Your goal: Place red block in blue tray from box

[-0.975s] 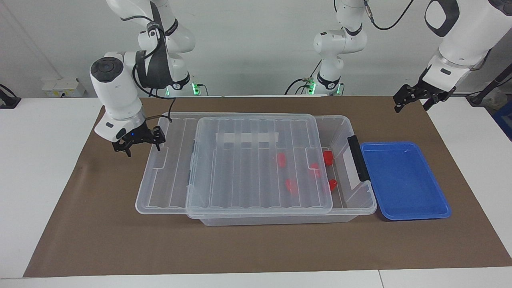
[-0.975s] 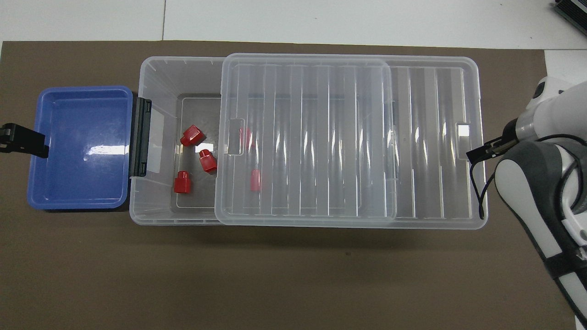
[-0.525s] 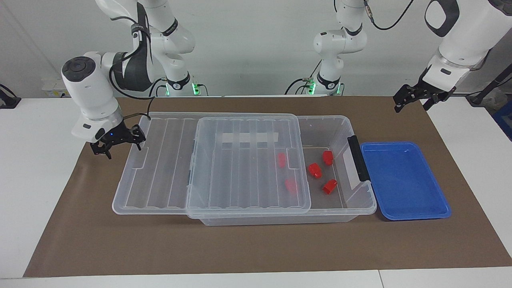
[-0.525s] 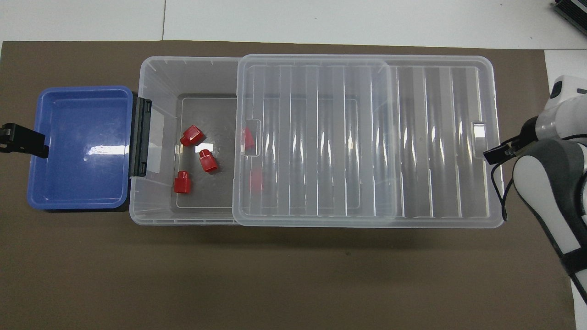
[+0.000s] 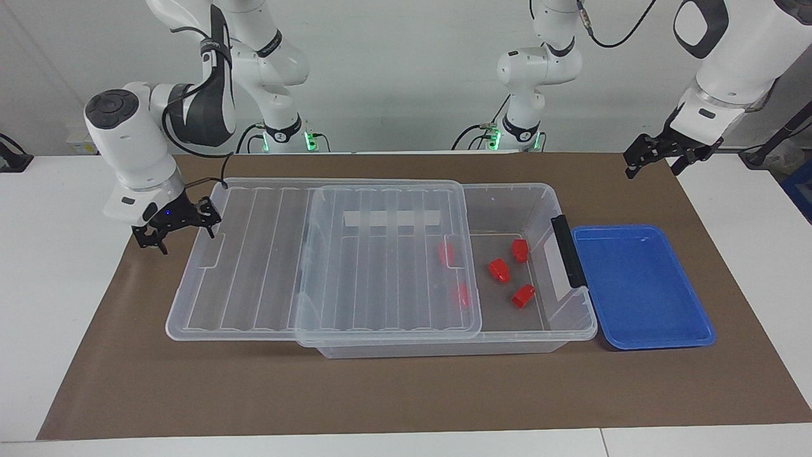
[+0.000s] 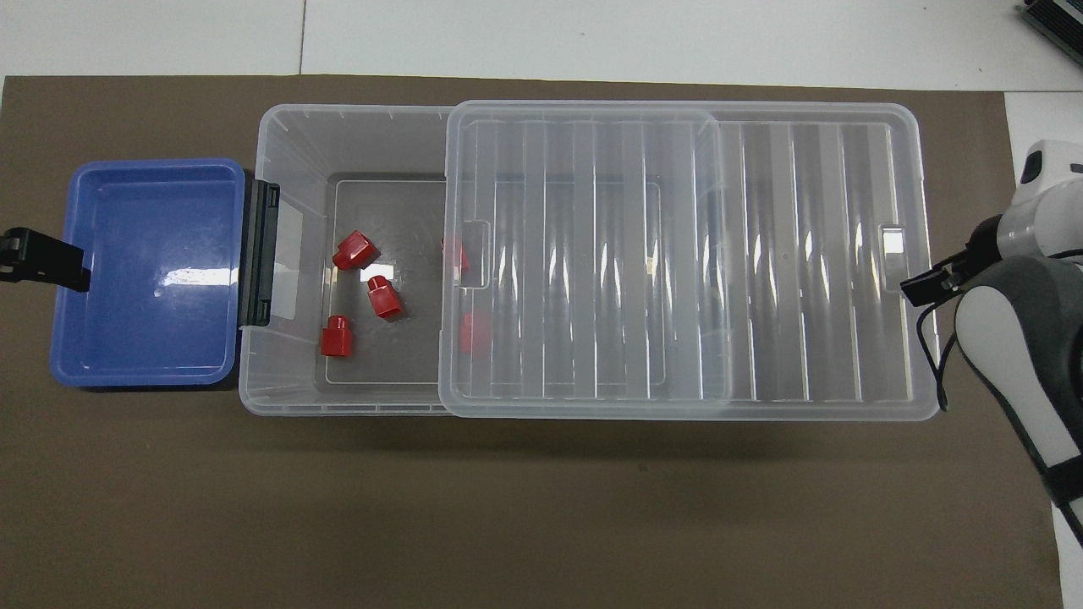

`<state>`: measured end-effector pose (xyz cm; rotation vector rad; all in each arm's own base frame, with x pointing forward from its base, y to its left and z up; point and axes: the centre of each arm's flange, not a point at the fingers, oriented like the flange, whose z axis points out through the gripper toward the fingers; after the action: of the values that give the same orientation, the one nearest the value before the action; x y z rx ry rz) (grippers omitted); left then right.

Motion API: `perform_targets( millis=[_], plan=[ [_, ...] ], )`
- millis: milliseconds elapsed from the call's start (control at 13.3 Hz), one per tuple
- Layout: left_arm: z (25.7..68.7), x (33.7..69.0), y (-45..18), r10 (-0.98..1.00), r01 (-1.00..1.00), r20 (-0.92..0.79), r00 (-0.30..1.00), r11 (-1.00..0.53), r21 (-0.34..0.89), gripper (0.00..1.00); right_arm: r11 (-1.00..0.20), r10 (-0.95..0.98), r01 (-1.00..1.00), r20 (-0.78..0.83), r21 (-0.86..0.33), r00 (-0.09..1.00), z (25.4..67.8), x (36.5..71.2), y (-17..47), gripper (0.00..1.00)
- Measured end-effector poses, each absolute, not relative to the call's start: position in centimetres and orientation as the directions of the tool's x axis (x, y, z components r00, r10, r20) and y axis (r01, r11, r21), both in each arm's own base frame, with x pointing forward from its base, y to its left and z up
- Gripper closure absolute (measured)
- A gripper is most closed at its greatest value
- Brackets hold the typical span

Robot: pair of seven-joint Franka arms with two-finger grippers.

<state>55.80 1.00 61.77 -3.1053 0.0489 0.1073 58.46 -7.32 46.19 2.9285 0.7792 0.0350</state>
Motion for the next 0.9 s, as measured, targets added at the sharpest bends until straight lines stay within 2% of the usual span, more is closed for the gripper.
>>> perform_targets(
  millis=[600, 750, 900],
  plan=[
    [62.3, 55.2, 0.1, -0.042, -0.044, -0.07, 0.997, -0.998, -0.034, 0.0, -0.863, 0.494, 0.491, 0.001, 0.118, 0.869, 46.5, 58.5, -7.6, 0.0],
    [62.6, 55.2, -0.7, 0.043, 0.042, -0.038, 0.998, -0.999, -0.036, 0.0, -0.892, 0.439, 0.433, 0.025, 0.128, 0.898, 47.6, 58.5, -7.5, 0.0],
    [62.7, 55.6, -4.7, 0.168, 0.169, 0.011, 0.986, -0.986, -0.014, 0.0, -0.927, 0.36, 0.35, 0.061, 0.137, 0.931, 49.1, 58.2, -6.9, 0.0]
  ],
)
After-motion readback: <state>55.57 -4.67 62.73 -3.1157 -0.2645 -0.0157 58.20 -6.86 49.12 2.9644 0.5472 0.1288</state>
